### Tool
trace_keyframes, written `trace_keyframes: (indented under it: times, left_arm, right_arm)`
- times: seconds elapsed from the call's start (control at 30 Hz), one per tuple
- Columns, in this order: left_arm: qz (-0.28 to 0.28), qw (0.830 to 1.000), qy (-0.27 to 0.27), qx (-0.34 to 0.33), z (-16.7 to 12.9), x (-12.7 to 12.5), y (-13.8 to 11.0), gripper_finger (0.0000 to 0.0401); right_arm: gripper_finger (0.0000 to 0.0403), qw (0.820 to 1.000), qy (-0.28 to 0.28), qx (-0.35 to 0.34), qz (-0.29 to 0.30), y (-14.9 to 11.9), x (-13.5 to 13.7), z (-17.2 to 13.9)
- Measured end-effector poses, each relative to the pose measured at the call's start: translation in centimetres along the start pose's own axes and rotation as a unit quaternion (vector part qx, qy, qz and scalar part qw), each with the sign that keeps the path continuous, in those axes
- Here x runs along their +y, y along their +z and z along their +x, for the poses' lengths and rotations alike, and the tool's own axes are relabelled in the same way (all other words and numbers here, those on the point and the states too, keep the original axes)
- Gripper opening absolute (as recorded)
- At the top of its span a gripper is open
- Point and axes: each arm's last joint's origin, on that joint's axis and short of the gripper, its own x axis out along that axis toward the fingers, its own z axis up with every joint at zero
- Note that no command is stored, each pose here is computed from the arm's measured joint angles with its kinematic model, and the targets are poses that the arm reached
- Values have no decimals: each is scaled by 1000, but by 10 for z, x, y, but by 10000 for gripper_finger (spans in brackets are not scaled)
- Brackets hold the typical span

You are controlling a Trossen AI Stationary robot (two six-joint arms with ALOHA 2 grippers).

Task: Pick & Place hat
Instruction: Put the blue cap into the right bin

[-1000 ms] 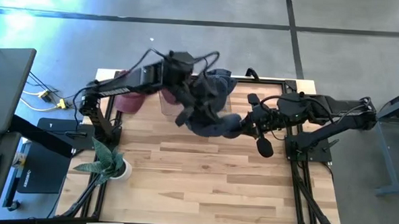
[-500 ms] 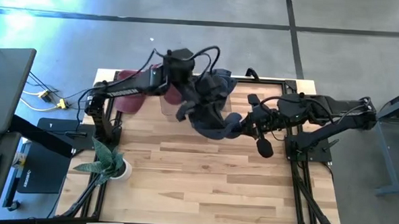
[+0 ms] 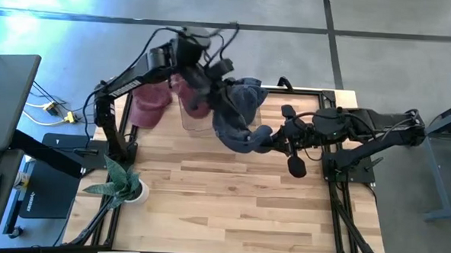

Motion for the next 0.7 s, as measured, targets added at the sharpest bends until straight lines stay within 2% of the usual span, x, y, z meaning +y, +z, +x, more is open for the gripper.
trace_keyframes:
  times: [0.13,0.27,0.33,0.47,0.53,0.6,0.7]
  left_arm:
    - [7,994,102,40,-3,8,-16,0]
    - [32,972,217,85,-8,6,-28,0]
    - [54,965,243,86,-8,2,-28,0]
    - [98,967,233,41,-12,-11,-19,0]
    - [155,963,222,0,-18,-25,-9,0]
    - [211,954,215,-16,-30,-45,-8,0]
    - [315,926,204,-41,-39,-64,-2,0]
  right_arm:
    - [17,1000,-5,0,-5,0,0,0]
    - [7,1000,-6,0,-15,0,0,0]
    - [6,1000,-7,1,-20,0,-1,0]
    - [17,1000,-3,-1,-23,0,-1,0]
    - [17,1000,10,-2,-23,0,0,0]
    - [13,999,22,-1,-23,0,1,0]
    - [6,999,35,1,-23,0,1,-1]
